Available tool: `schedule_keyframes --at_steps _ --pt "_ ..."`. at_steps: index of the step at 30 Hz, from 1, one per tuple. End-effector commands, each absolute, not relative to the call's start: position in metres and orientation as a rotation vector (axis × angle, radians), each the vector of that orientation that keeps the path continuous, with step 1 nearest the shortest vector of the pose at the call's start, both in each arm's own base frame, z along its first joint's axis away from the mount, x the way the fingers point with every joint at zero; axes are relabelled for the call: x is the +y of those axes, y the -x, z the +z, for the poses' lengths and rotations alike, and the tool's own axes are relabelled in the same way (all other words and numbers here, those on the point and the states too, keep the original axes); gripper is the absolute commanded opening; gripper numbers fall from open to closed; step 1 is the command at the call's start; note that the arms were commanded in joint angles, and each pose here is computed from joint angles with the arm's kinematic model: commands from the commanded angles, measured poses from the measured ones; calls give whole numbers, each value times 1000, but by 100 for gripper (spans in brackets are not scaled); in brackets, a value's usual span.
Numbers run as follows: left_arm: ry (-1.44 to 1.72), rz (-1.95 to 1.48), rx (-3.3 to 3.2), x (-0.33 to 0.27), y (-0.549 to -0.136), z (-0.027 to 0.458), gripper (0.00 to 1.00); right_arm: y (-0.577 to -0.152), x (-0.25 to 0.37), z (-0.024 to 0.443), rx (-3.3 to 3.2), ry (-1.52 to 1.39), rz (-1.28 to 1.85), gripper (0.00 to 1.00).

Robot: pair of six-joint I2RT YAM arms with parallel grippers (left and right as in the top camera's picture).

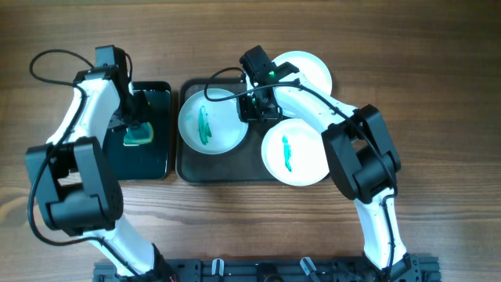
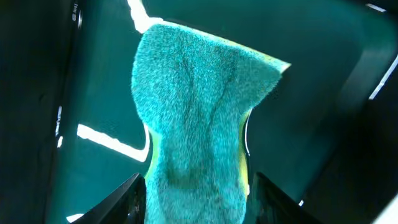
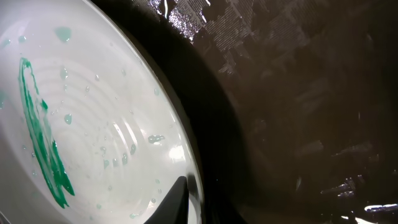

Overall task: Clean dirty plates on tray and stack at the side
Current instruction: 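Grasp the green sponge with left gripper, lift it from water, then move the sponge over the plate held by the right gripper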

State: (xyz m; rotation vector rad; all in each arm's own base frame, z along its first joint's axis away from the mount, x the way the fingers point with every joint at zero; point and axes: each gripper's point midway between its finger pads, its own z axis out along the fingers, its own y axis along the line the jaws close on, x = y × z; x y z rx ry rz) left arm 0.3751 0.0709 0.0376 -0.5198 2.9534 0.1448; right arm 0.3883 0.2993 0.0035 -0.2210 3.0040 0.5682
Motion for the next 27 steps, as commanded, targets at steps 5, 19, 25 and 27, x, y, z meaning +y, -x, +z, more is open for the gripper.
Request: schedule_keyframes --at_steps 5,19,25,27 --pt "519 151 2971 74 -385 12 38 -380 297 -15 3050 211 546 12" --pt "539 -16 2872 55 -401 109 4 -375 301 7 3046 260 653 4" --pt "532 -245 2864 6 -390 147 4 -373 293 9 3075 221 672 4" --pt "509 -262 2917 -14 -382 137 4 -371 291 9 3089 212 679 4"
